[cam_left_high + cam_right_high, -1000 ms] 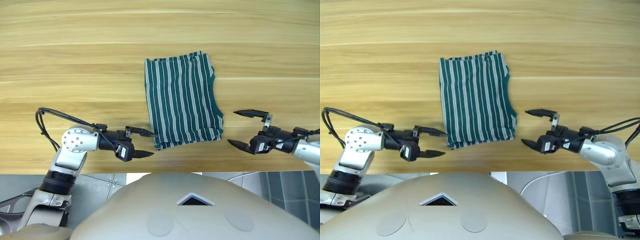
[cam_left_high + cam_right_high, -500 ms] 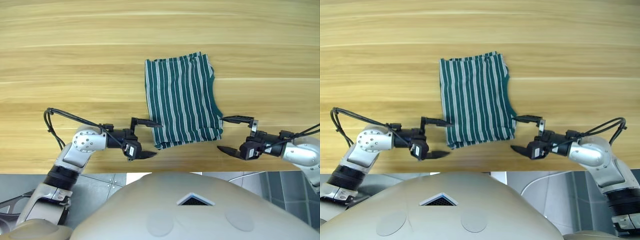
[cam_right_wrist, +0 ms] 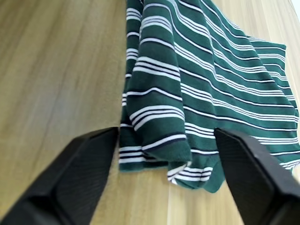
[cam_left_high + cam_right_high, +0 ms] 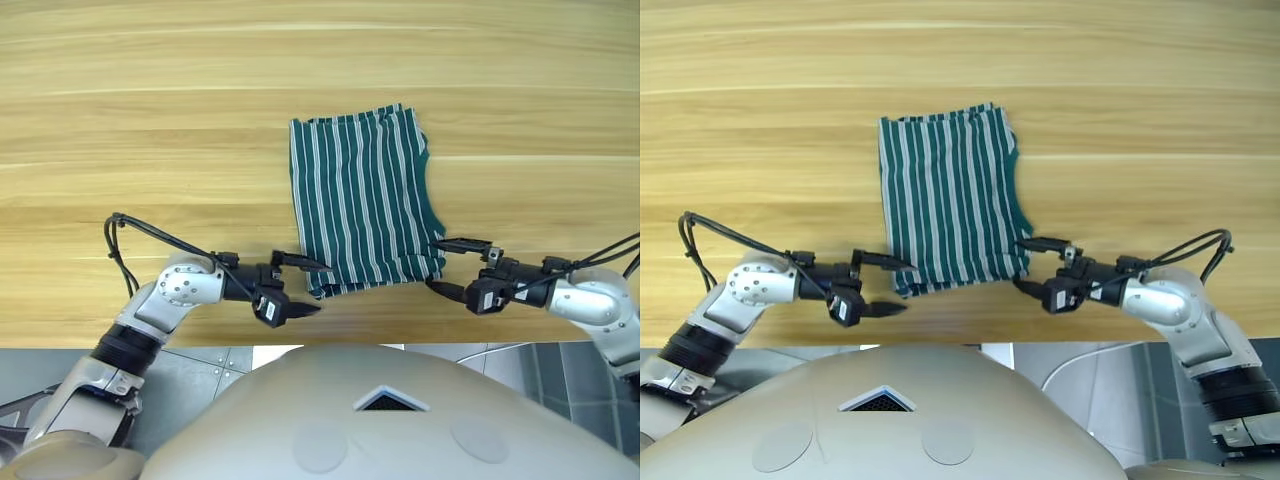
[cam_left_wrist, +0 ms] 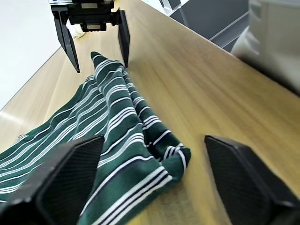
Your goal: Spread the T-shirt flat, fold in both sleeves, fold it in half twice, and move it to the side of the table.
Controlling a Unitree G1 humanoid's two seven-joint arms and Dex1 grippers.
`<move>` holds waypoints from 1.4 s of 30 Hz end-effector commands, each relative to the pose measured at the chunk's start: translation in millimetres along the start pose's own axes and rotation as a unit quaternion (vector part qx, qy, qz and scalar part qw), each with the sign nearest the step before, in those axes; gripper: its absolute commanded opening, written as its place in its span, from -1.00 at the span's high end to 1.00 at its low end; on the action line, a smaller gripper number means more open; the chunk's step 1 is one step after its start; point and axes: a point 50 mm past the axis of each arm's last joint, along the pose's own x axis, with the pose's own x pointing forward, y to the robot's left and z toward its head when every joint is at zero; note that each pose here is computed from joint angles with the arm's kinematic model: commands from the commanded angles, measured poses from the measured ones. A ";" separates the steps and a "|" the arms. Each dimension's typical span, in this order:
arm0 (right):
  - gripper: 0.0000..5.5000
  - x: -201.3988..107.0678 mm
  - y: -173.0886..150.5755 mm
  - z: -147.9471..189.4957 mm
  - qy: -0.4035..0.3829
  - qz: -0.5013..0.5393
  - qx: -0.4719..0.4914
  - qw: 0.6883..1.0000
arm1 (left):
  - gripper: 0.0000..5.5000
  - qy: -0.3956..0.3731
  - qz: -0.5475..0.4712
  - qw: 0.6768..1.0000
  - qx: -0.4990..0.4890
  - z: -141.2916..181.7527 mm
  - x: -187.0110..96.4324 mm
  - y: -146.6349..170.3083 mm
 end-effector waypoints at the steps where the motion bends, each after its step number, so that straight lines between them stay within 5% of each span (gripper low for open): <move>1: -0.08 2.0 5.3 -8.1 0.029 0.015 0.011 0.999 | -0.19 0.035 -0.036 0.999 -0.007 -9.2 -2.1 -9.0; 18: 0.98 3.7 3.0 -6.0 0.021 0.011 0.008 1.000 | 0.77 0.044 -0.021 0.999 0.012 -18.4 0.7 1.5; 27: 1.00 2.9 4.2 -3.0 0.000 0.022 0.013 1.000 | 0.91 0.016 -0.020 1.000 -0.018 -13.2 -4.2 1.3; 42: 1.00 -37.3 23.6 53.0 -0.172 0.075 0.020 0.982 | 0.91 -0.045 -0.027 0.995 -0.086 12.1 -42.8 -12.6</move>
